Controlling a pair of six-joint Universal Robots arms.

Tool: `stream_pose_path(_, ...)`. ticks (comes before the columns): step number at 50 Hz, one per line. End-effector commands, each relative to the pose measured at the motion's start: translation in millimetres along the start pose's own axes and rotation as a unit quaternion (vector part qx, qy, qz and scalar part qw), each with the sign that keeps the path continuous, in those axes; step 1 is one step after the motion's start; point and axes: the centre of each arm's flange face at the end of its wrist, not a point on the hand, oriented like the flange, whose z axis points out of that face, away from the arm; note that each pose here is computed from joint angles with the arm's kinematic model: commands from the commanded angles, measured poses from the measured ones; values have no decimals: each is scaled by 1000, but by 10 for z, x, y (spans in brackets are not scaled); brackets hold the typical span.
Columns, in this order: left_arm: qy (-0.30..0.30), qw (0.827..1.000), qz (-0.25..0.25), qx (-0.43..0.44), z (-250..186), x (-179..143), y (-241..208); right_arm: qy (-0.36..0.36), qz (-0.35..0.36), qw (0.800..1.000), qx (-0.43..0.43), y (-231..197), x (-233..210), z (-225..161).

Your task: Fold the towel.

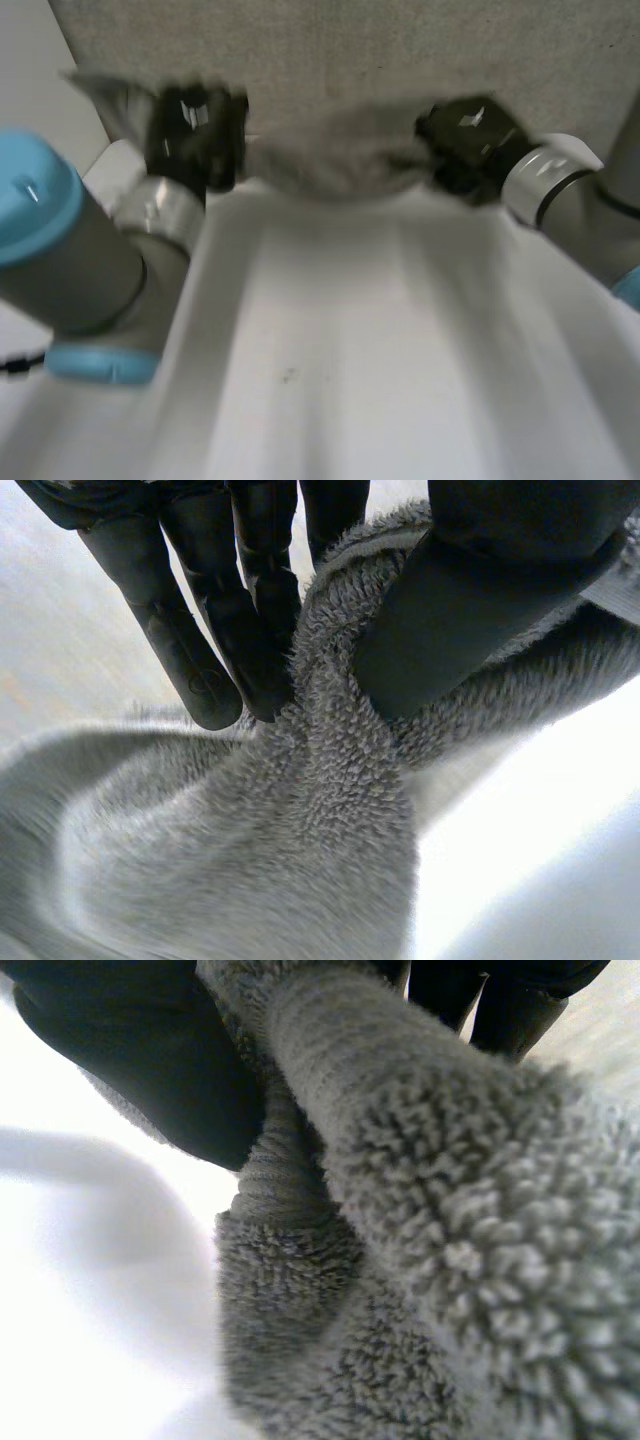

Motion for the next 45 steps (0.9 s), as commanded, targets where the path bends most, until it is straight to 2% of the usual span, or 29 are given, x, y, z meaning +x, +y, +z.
stream_pose_path(1, 63, 986, 26, -149, -576, 257, 855, -83, -13, 989, -118, 565, -385, 102)
stream_pose_path(3, 83, 976, 34, -198, -737, 346, 1114, -95, -12, 982, -160, 793, -476, 120)
stream_pose_path(9, 106, 971, 39, -210, -877, 462, 1133, -75, -16, 977, -200, 946, -505, 117)
stream_pose_path(16, 99, 983, 29, -153, -873, 393, 713, -33, -20, 979, -201, 840, -365, 26)
stream_pose_path(23, 92, 987, 23, -132, -861, 312, 577, -9, -12, 980, -196, 904, -240, 19)
stream_pose_path(28, 83, 985, 23, -149, -811, 173, 630, -8, 14, 978, -208, 1043, -233, 16)
stream_pose_path(36, 113, 978, -13, -175, -441, -320, 906, -29, 30, 976, -214, 1157, -307, 18)
stream_pose_path(45, 123, 970, -33, -205, -281, -464, 1164, -33, 31, 975, -219, 1187, -330, 0)
